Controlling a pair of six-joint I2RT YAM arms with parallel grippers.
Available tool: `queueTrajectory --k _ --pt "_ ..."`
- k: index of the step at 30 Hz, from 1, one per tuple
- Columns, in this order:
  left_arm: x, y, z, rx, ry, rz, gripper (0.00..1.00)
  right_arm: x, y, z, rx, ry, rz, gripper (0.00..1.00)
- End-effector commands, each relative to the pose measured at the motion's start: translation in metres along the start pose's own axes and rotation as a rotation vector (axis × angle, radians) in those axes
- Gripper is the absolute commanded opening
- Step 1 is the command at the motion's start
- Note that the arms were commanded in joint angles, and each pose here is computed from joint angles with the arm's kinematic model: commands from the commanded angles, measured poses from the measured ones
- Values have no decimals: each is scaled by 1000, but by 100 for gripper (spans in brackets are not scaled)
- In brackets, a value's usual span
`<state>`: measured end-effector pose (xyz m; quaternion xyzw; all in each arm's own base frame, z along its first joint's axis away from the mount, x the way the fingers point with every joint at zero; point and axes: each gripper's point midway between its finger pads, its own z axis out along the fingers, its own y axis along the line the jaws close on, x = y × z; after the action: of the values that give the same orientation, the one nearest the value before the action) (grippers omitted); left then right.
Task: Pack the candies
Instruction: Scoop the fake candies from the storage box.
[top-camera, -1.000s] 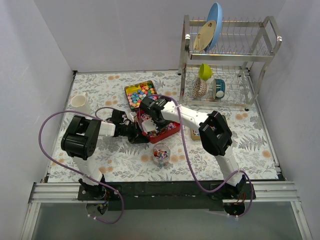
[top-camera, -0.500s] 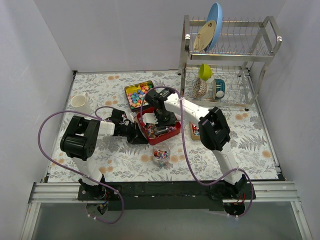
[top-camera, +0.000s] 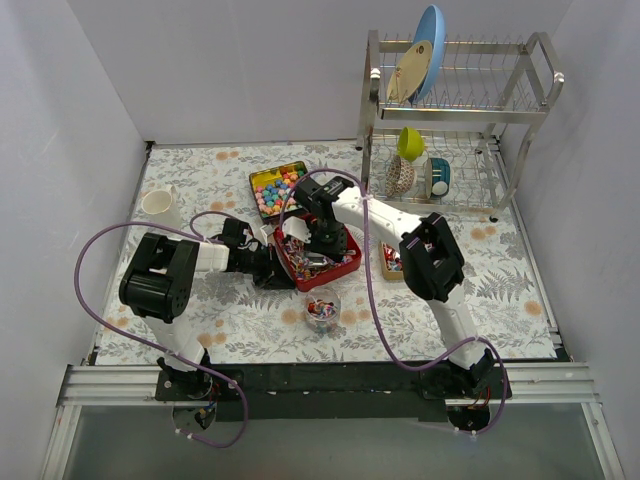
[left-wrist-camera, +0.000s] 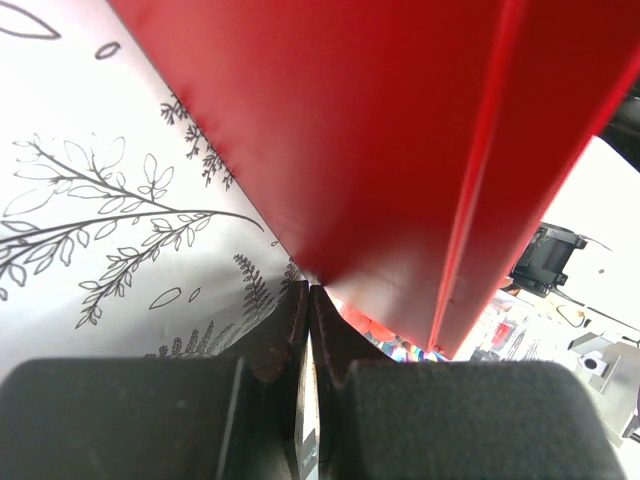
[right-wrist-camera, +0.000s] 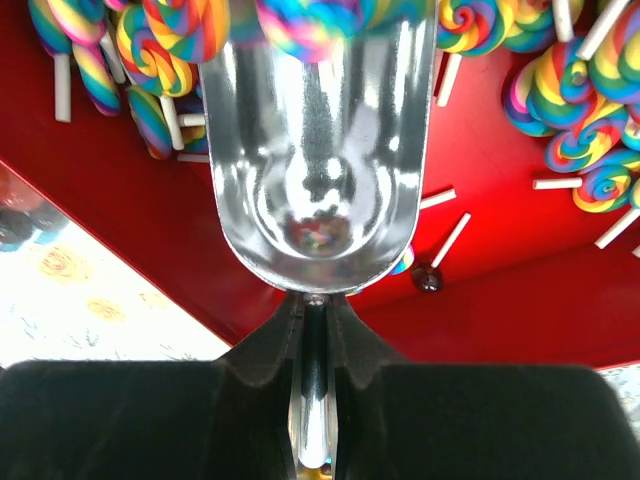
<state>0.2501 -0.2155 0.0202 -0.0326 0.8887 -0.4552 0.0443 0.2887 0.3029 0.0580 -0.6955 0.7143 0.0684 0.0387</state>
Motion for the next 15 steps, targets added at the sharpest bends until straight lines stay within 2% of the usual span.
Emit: queueTrajectory --k 1,6,15 --pt "-2 -17 -3 45 -9 84 0 -50 26 11 -127 -197 18 1" --pt "-5 -19 -3 46 -10 92 0 -61 23 20 -144 -220 27 1" --pt "1 -22 -6 58 7 109 0 -59 32 -18 -324 -385 57 1"
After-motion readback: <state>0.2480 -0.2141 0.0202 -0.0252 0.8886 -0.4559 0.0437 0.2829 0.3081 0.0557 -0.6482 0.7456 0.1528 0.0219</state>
